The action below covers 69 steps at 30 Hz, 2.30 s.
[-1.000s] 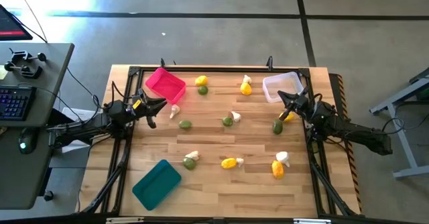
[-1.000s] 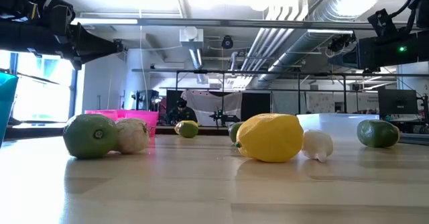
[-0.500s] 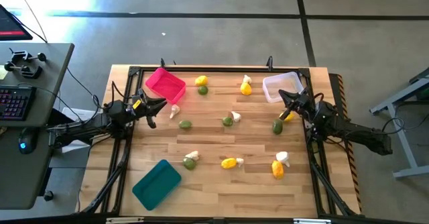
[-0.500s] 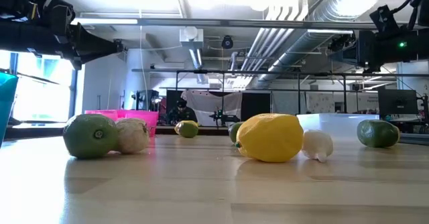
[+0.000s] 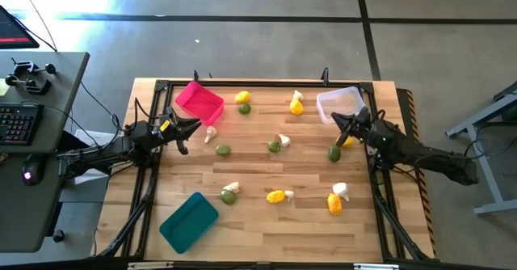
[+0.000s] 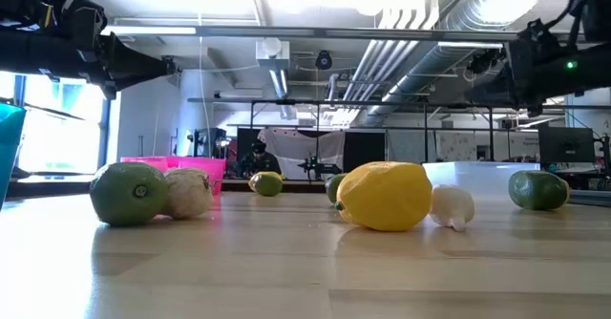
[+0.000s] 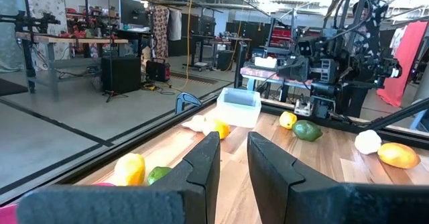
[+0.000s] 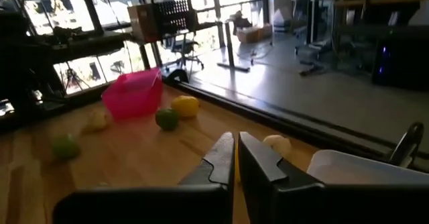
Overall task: Sort produce into baskets
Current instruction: Put the white garlic in the transparent bin
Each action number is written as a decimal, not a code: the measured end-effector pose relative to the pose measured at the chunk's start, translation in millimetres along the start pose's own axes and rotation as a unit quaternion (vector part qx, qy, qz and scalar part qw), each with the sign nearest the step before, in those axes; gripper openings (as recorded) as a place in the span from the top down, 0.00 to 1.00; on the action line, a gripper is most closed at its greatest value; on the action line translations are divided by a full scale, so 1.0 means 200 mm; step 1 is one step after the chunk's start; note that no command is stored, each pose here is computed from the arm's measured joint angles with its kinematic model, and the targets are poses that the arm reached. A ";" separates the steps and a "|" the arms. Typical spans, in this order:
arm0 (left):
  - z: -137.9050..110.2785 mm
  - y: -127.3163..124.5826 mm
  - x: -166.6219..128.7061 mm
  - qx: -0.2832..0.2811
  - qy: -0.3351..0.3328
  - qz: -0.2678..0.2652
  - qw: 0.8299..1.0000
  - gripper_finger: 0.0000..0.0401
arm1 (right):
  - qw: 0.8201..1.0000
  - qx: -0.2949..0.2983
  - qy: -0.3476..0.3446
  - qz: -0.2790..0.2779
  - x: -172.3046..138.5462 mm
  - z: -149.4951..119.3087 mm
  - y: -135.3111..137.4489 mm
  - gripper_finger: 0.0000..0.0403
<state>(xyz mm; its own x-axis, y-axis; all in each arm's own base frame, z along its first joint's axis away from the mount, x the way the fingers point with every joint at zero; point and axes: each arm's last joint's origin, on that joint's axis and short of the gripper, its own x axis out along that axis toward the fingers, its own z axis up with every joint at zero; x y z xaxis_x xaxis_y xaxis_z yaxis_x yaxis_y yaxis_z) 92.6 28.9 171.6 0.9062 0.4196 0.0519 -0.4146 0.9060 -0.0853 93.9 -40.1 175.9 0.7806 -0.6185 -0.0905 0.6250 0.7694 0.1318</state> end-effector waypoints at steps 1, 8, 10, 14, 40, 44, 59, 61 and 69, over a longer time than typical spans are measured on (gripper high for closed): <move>0.00 0.00 0.00 0.000 0.000 0.000 1.000 0.84 | 1.000 0.000 0.010 -0.005 0.00 0.02 0.00 0.95; 0.00 0.00 0.00 0.000 0.000 0.000 1.000 0.84 | 0.994 -0.026 0.102 -0.037 0.04 0.20 0.05 0.78; 0.00 0.00 0.00 0.000 0.000 0.000 1.000 0.84 | 0.987 -0.030 0.153 -0.040 0.06 0.24 0.06 0.72; 0.00 0.00 0.00 0.000 0.000 0.000 1.000 0.84 | 0.964 -0.037 0.257 -0.053 0.09 0.28 0.08 0.63; 0.00 0.00 0.00 0.000 0.000 0.000 1.000 0.84 | 0.852 -0.065 0.505 0.121 0.36 0.20 0.45 0.47; 0.00 0.00 0.00 0.000 0.000 0.000 1.000 0.84 | 0.876 -0.080 0.448 0.160 0.50 0.14 0.56 0.47; 0.00 0.00 0.00 0.000 0.000 0.000 1.000 0.84 | 0.918 -0.112 0.369 0.092 0.73 -0.04 0.63 0.47; 0.00 0.00 0.00 0.000 0.000 0.000 1.000 0.84 | 0.921 -0.105 0.365 0.086 0.73 -0.04 0.63 0.47; 0.00 0.00 0.00 0.000 0.000 0.000 1.000 0.84 | 0.930 -0.081 0.344 0.103 0.75 -0.02 0.64 0.44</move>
<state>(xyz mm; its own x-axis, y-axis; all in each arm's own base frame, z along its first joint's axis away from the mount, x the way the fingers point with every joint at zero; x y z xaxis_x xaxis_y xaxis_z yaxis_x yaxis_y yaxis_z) 92.6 28.9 171.6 0.9062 0.4196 0.0519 -0.4146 0.9060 -0.0853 291.8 -33.6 175.4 0.6714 -0.2492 -0.6980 0.4108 0.9090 0.0706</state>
